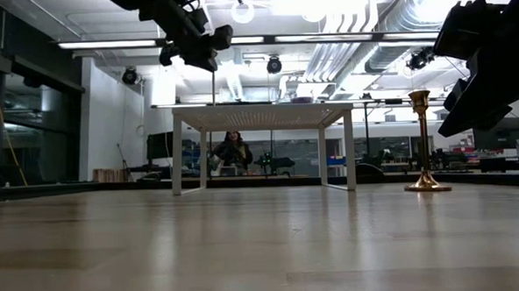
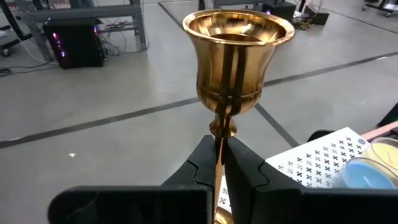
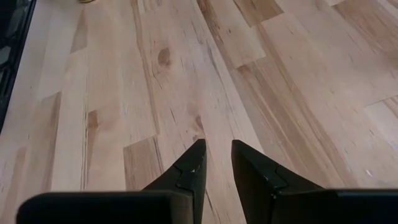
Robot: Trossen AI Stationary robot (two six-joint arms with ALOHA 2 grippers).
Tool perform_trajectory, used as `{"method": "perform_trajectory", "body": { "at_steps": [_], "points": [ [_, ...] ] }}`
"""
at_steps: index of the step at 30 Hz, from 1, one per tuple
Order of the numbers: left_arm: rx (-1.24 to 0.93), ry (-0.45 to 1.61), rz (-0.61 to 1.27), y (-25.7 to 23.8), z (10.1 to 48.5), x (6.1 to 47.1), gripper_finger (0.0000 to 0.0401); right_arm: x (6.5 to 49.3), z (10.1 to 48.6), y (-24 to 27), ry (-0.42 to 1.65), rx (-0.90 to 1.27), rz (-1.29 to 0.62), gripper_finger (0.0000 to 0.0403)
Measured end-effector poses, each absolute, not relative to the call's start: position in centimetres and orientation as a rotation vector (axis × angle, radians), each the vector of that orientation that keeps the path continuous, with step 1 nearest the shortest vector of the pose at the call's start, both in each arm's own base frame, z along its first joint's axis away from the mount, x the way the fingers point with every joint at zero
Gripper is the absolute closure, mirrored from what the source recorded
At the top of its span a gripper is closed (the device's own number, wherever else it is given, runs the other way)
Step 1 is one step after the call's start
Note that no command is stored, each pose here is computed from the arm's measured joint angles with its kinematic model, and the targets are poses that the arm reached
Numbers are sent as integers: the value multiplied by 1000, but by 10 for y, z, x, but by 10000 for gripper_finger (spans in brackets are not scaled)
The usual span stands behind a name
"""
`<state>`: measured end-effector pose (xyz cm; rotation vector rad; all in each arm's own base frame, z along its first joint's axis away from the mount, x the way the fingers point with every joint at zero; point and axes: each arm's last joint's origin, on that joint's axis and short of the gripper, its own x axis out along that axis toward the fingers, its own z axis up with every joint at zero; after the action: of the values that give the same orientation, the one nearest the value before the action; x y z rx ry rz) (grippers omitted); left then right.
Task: Pick & Place candle stick holders
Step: Put the top left candle holder on the shelf
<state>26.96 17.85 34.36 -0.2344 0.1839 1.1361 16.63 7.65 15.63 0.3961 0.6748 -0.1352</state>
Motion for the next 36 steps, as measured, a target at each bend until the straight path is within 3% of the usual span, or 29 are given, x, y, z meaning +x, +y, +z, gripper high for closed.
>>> {"method": "perform_trajectory", "body": {
  "at_steps": [32,36],
  "points": [
    [-211,219,1108,180,339,274,369,166,156,77,679,407,-129,332],
    [-203,231,1091,178,338,275,346,166,156,77,678,415,-131,332]
  ]
}}
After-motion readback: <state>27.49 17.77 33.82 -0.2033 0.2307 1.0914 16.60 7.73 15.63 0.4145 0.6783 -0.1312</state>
